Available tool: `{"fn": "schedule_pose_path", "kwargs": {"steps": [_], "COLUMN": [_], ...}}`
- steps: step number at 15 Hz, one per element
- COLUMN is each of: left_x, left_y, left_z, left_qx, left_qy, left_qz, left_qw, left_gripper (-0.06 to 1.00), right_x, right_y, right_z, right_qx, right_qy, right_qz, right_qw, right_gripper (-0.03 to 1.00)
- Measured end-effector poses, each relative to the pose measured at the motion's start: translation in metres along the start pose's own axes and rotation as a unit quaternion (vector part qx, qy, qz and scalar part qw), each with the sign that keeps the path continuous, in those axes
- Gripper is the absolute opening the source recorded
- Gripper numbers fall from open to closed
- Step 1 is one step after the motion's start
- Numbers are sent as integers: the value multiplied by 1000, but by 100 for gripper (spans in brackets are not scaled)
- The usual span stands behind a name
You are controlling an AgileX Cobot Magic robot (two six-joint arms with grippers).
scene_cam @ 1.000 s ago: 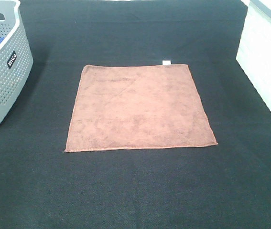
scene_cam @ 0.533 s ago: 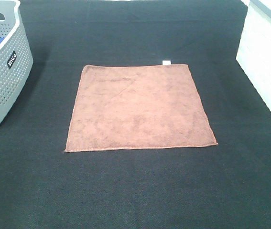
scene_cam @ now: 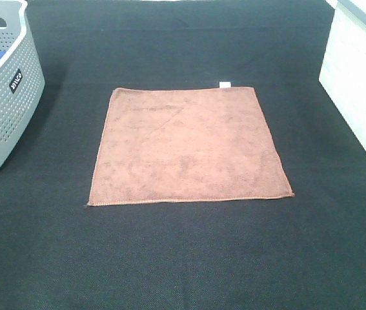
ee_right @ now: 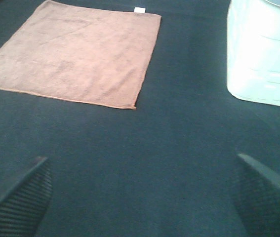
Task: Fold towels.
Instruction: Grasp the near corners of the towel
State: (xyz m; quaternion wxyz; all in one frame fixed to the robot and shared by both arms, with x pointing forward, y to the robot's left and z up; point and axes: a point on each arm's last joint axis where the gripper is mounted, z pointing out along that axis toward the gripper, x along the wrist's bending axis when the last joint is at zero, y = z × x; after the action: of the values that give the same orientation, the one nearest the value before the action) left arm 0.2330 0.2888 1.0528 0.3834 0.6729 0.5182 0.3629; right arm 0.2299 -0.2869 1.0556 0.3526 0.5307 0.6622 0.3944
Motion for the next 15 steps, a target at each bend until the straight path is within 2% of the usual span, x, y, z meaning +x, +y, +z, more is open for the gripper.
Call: {"fn": "schedule_pose_path", "kwargs": {"steps": [9, 10, 11, 13, 15], "left_x": [0, 1, 1, 4, 5], "left_y": [2, 8, 8, 21, 33], "left_z": [-2, -4, -4, -6, 0], "left_qx": [-8, -34, -34, -103, -136], "left_qy": [2, 8, 8, 21, 13], "left_qz": [0, 1, 1, -5, -43], "left_qw": [1000, 999, 999, 994, 990], "left_gripper": [68, 68, 68, 68, 68], "right_x": [-1, -1, -1, -1, -3], "right_y": [0, 0, 0, 0, 5], "right_z": [0, 0, 0, 0, 7], "right_qx": [1, 1, 1, 1, 19], "right_qy": [-6, -6, -6, -6, -4], "right_qz": [0, 0, 0, 5, 24], "right_qw": [1000, 1000, 1000, 1000, 1000], "right_gripper": [91, 91, 91, 91, 90]}}
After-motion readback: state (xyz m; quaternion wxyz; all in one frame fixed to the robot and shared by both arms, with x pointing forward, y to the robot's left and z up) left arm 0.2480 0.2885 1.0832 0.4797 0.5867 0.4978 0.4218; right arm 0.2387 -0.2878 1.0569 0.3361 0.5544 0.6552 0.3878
